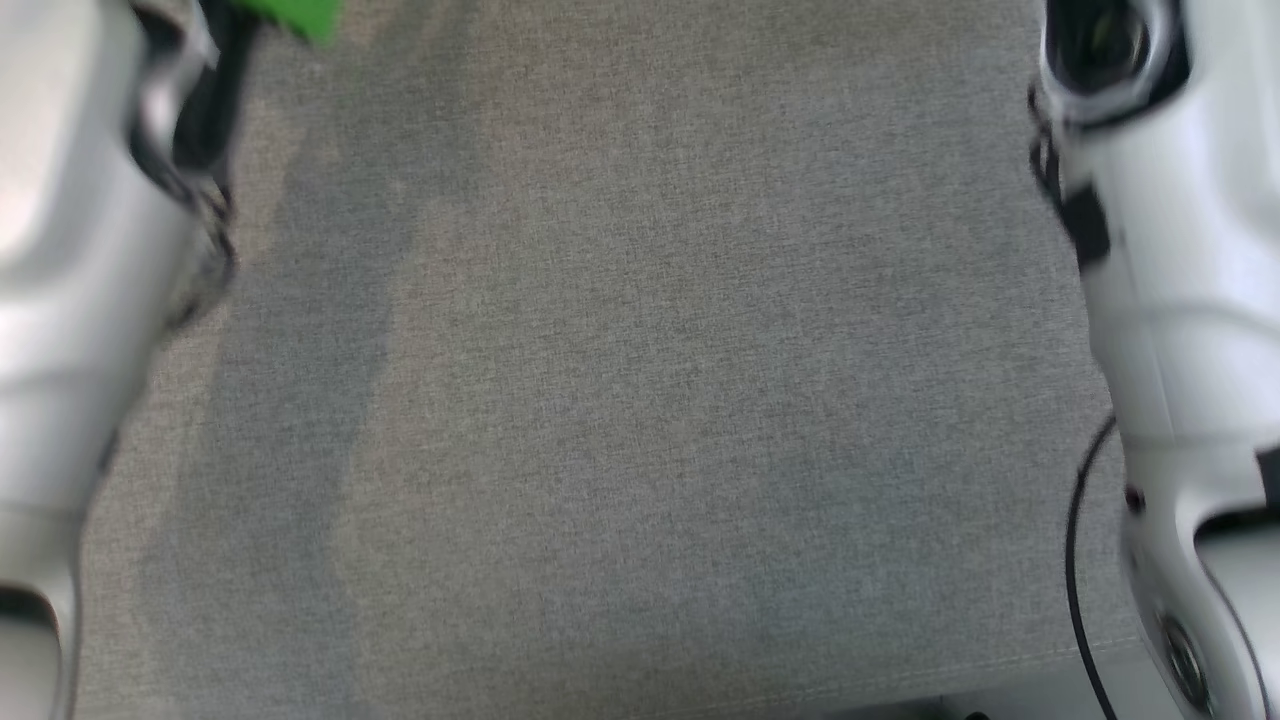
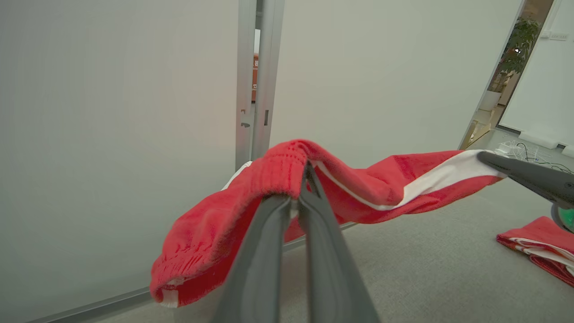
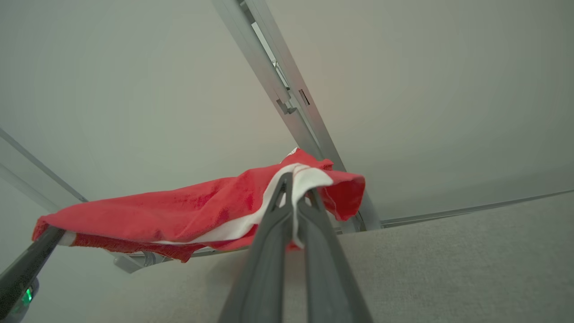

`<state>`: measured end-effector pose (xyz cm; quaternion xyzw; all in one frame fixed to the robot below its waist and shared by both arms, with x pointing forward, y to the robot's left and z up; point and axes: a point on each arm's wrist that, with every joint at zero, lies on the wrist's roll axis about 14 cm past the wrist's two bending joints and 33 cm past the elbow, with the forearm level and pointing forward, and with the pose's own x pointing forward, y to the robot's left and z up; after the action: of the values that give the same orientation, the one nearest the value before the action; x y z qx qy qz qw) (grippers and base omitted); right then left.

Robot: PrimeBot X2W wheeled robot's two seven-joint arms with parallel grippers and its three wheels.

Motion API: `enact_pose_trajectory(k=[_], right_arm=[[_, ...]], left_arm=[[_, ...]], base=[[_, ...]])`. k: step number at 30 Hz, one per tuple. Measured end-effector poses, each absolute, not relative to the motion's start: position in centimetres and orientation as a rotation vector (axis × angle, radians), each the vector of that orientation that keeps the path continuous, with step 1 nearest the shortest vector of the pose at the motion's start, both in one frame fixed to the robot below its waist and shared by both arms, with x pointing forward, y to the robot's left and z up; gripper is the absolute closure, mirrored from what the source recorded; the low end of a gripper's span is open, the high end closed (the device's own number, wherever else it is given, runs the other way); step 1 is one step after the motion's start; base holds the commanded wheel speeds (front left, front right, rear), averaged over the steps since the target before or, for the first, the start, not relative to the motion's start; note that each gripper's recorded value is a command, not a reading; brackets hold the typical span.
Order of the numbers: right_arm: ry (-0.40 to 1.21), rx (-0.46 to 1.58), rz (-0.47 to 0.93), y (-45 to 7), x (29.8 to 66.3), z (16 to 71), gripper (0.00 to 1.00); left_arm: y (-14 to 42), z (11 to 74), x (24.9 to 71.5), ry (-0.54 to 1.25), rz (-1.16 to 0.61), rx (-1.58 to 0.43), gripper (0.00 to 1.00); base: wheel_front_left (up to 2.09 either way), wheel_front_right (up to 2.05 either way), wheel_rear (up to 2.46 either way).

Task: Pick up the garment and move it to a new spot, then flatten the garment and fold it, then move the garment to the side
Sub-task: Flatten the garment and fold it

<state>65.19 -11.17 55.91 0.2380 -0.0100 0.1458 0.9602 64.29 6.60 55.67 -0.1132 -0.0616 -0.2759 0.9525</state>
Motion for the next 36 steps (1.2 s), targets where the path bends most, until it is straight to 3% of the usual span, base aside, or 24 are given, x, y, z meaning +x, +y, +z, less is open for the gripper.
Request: enact_pose_trajectory(k=[4,9,18,22,28,36], right_arm=[[0.125,0.484,0.272,-13.2,60.2,49.2,1.00],[0.317,0.515,0.251,-15.4,50.8,42.7,1.00],[0.469,0.604,0.193,-19.0,35.8,41.5,1.00],[0.456,0.624,0.194,-19.8,31.7,43.5,1.00],[0.352,0.593,0.279,-19.5,34.3,47.8,1.00],[0.348,0.462,0.416,-17.1,43.9,50.5,1.00]], left_arm=[[5.9,48.9,59.1,0.060,-0.599,-0.307,1.00],[6.1,42.8,49.7,0.259,-0.607,-0.381,1.00],[6.8,41.0,34.4,0.401,-0.511,-0.547,1.00],[6.0,42.6,30.4,0.381,-0.508,-0.591,1.00],[5.3,45.8,30.9,0.294,-0.511,-0.659,1.00],[5.1,49.3,38.4,0.212,-0.511,-0.779,1.00]], base=[[0.00,0.00,0.00],[0.00,0.00,0.00],[0.00,0.00,0.00],[0.00,0.00,0.00],[0.00,0.00,0.00],[0.00,0.00,0.00]])
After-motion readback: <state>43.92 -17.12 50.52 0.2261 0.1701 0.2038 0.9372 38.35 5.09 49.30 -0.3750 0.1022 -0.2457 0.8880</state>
